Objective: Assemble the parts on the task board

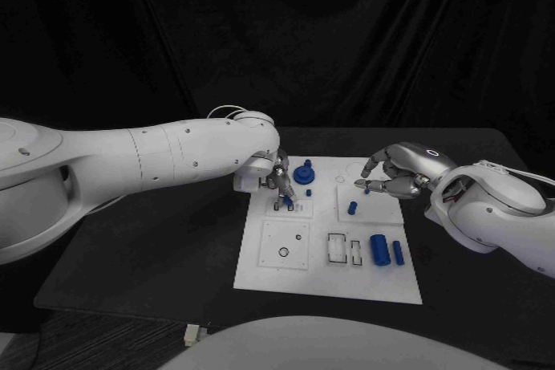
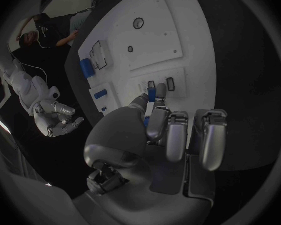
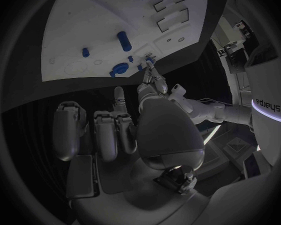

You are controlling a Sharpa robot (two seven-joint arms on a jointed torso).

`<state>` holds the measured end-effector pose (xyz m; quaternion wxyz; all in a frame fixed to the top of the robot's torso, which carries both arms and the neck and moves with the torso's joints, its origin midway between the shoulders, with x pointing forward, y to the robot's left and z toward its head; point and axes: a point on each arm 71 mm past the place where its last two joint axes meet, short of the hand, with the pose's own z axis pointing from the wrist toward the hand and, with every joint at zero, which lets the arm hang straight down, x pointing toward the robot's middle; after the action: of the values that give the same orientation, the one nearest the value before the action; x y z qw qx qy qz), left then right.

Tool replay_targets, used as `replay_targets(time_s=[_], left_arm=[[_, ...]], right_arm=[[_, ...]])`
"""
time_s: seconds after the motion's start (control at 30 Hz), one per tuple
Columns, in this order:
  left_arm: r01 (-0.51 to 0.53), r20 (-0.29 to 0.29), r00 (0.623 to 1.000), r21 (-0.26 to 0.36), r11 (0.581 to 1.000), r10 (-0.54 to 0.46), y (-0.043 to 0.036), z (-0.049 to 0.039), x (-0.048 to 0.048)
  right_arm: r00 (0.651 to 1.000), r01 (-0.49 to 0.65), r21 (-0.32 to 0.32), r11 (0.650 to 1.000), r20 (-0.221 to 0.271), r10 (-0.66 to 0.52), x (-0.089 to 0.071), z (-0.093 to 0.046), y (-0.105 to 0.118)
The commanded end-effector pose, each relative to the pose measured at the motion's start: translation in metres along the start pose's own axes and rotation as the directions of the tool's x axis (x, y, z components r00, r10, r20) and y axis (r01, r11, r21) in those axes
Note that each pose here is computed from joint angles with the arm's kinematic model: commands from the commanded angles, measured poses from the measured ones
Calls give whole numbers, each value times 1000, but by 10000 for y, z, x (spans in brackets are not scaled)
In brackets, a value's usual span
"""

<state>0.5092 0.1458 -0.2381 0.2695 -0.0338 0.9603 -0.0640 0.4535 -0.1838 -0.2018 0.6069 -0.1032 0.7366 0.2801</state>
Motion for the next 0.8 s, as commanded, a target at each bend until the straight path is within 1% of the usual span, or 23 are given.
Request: replay_targets(time_s=[0.03,0.33,0.8], left_arm=[[-8,-19,1000,-12,1000,8,5,-1,28],[-12,-26,1000,-15,1000,11,0,14,49],[-9,-37,999,-16,1000,8,6,61,93]], right_arm=[[1000,2,19,1000,-12,-1,19,-3,-16],[1000,1,19,1000,-17,-1,33,-5,-17],[1000,1,22,1000,-23,0,44,-18,-29]])
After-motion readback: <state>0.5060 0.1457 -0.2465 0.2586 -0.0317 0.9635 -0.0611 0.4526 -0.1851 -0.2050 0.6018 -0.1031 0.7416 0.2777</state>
